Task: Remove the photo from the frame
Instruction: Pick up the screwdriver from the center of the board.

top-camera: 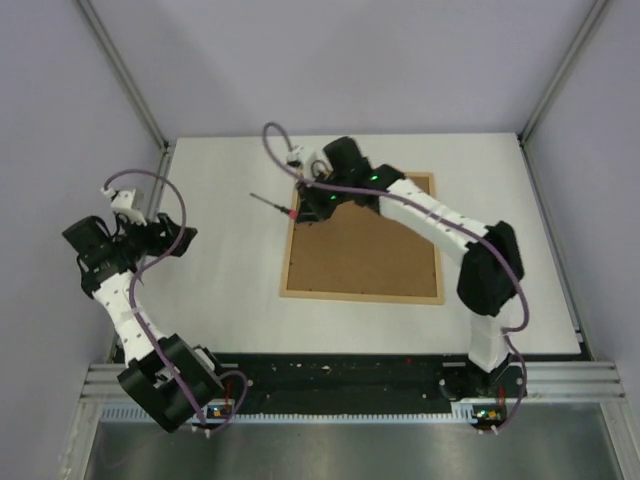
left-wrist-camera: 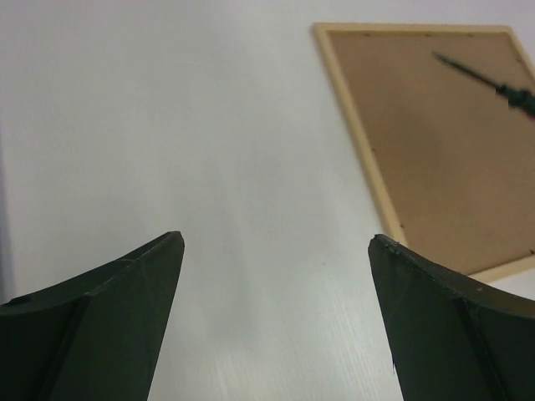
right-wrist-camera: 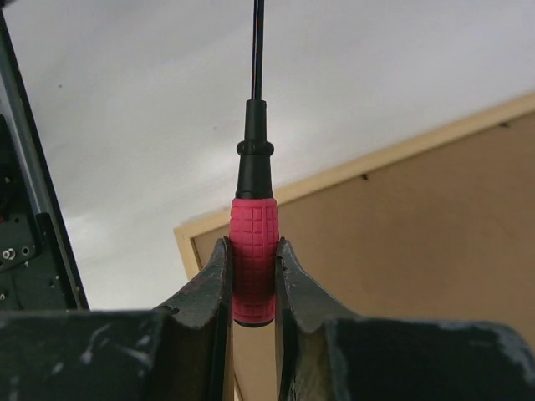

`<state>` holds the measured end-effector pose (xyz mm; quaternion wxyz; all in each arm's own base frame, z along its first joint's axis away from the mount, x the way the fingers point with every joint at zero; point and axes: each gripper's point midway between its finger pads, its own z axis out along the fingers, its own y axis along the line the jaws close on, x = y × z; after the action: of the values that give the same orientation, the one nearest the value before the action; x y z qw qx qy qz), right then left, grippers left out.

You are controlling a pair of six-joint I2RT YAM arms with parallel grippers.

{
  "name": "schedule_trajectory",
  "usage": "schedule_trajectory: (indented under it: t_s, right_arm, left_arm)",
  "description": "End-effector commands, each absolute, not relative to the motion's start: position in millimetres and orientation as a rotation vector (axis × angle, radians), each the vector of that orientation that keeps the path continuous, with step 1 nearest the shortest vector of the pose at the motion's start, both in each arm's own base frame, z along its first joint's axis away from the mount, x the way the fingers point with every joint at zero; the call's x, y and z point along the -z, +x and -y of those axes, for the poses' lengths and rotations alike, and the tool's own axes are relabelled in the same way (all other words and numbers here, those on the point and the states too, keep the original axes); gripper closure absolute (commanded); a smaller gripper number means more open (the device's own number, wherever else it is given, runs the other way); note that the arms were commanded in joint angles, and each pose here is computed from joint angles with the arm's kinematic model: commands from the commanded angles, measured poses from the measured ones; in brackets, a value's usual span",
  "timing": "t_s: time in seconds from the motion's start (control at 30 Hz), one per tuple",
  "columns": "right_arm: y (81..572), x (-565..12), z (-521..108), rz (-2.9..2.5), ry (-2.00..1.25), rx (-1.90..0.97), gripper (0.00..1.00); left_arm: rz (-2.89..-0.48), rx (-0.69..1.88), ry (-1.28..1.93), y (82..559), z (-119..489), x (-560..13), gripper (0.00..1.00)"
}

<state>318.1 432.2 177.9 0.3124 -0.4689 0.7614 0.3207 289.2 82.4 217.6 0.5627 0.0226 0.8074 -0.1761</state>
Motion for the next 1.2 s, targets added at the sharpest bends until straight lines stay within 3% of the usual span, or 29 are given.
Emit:
schedule_trajectory:
  t_s: [0.0, 0.4, 0.73, 0.9, 1.17]
  right_arm:
    - [312.0, -246.1, -366.5, -1.823, -1.243, -0.92, 1.0]
    - [314.4, -211.1, -280.5, -1.697, -1.295, -0.375, 1.0]
    - [310.1, -212.5, -258.3, -1.619, -1.264, -0.259, 1.0]
    - [309.3, -199.1, -252.9, -1.609, -1.321, -0.217, 1.0]
    - [276.7, -170.1, -245.5, -1.619, -1.558, -0.269, 1.0]
  left_arm:
    - [-1.768, 0.527, 0.465, 317.4, -8.2, -253.6, 0.01]
    - [-1.809, 1.141, 0.597, 417.0, 134.5, -254.0, 0.01]
    - [-1.884, 1.361, 0.708, 399.6, 210.7, -202.8, 0.07]
    - [-1.944, 1.363, 0.672, 393.3, 213.1, -183.5, 0.11]
    - [-2.154, 0.989, 0.508, 402.3, 167.1, -143.2, 0.09]
